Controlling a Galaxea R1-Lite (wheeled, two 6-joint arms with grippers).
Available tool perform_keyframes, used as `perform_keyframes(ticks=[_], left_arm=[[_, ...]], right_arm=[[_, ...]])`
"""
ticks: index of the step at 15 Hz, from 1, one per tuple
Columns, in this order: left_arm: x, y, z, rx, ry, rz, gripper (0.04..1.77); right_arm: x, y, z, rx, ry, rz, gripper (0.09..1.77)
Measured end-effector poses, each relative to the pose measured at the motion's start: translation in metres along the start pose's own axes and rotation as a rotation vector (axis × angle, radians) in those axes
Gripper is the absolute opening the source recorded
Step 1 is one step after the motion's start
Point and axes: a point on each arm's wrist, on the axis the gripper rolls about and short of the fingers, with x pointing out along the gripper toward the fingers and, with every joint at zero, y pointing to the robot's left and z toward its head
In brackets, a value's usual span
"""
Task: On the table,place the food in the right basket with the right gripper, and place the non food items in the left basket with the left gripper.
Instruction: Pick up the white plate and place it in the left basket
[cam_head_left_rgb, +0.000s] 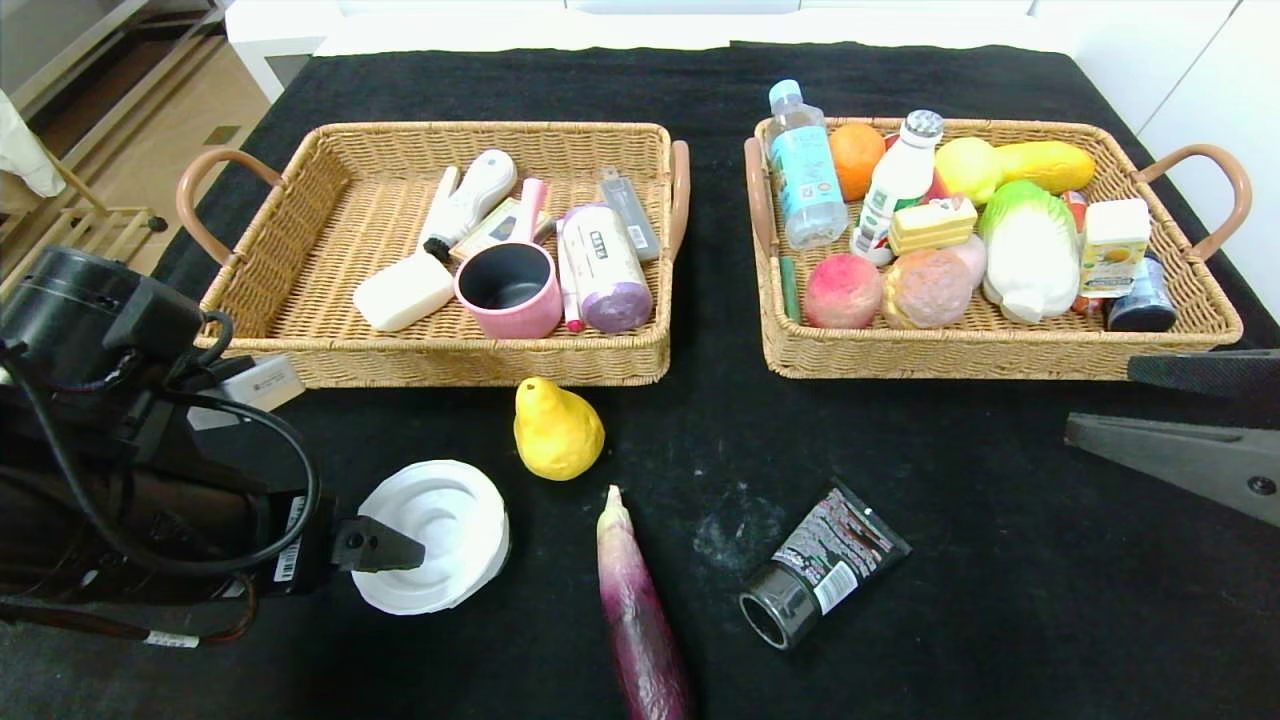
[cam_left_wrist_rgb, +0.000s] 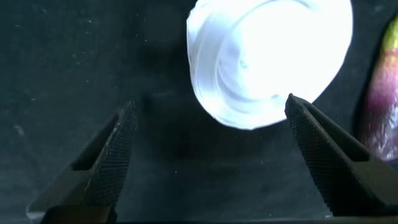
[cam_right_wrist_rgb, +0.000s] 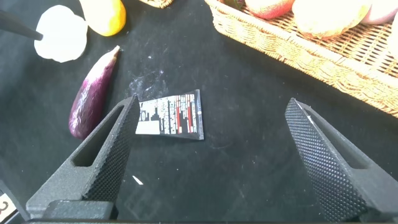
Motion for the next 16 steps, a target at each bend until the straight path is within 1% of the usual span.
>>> perform_keyframes(ticks=[9,16], left_arm=[[0.021,-0.001,0.015,-0.044,0.040,0.025,1.72],[0.030,-0.001,0.018,-0.048,0.062,0.033,1.72]], right_arm=[[0.000,0.000,0.000,-0.001,0.000,0.002,1.71],[0.000,0.001,-0.001,-0.001,0.001,0.004,1.71]])
